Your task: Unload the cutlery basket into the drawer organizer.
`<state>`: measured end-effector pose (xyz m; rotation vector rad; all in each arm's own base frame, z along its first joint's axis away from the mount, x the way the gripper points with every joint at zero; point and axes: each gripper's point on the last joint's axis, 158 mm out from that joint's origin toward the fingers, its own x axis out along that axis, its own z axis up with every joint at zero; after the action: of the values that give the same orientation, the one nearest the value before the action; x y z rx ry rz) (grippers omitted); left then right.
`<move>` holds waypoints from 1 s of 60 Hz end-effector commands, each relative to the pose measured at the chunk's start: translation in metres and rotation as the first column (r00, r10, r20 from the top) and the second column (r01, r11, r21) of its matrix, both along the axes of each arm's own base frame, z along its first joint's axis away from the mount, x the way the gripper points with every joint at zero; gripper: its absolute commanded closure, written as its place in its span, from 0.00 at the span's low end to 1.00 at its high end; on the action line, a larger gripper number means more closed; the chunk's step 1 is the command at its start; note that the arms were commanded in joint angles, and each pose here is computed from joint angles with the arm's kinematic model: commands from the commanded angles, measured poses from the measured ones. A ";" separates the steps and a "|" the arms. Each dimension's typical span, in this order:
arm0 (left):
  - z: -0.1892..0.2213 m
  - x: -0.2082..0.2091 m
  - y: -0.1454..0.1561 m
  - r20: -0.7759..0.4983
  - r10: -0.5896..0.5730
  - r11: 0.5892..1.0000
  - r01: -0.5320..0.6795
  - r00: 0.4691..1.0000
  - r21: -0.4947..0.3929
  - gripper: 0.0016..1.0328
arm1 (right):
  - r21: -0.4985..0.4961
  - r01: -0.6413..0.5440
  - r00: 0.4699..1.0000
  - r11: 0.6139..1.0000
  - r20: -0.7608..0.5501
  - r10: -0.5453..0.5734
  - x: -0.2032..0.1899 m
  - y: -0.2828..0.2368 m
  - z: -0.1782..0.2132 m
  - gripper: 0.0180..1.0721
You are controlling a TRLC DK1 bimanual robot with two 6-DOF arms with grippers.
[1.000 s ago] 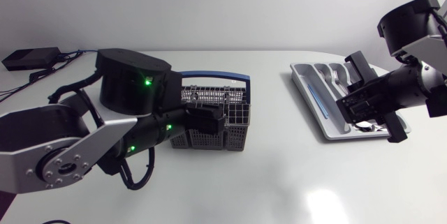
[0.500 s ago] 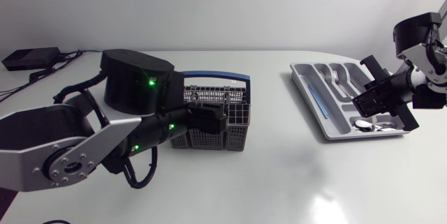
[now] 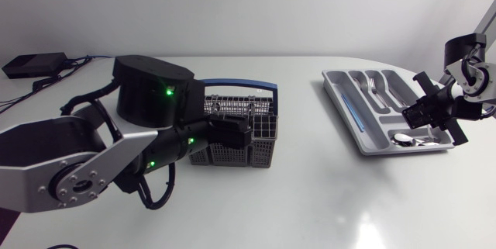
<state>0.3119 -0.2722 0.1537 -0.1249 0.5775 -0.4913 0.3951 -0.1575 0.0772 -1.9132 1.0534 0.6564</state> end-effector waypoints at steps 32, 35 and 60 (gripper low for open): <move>0.003 0.004 -0.003 0.002 0.010 1.000 -0.010 1.000 -0.013 0.16 | 0.040 -0.015 0.999 0.999 0.036 0.013 0.028 -0.017 -0.030 0.52; 0.004 0.004 -0.003 0.003 0.010 1.000 -0.010 1.000 -0.014 0.16 | 0.049 -0.017 0.999 0.999 0.044 0.015 0.028 -0.013 -0.029 0.48; 0.001 0.000 0.003 -0.016 0.018 1.000 -0.018 1.000 -0.001 0.16 | 0.470 0.054 0.976 0.881 0.160 -0.145 0.034 0.064 0.041 0.47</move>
<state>0.3104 -0.2705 0.1500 -0.1161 0.5923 -0.4863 0.4306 -0.1114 0.0996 -1.5374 0.8137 0.6142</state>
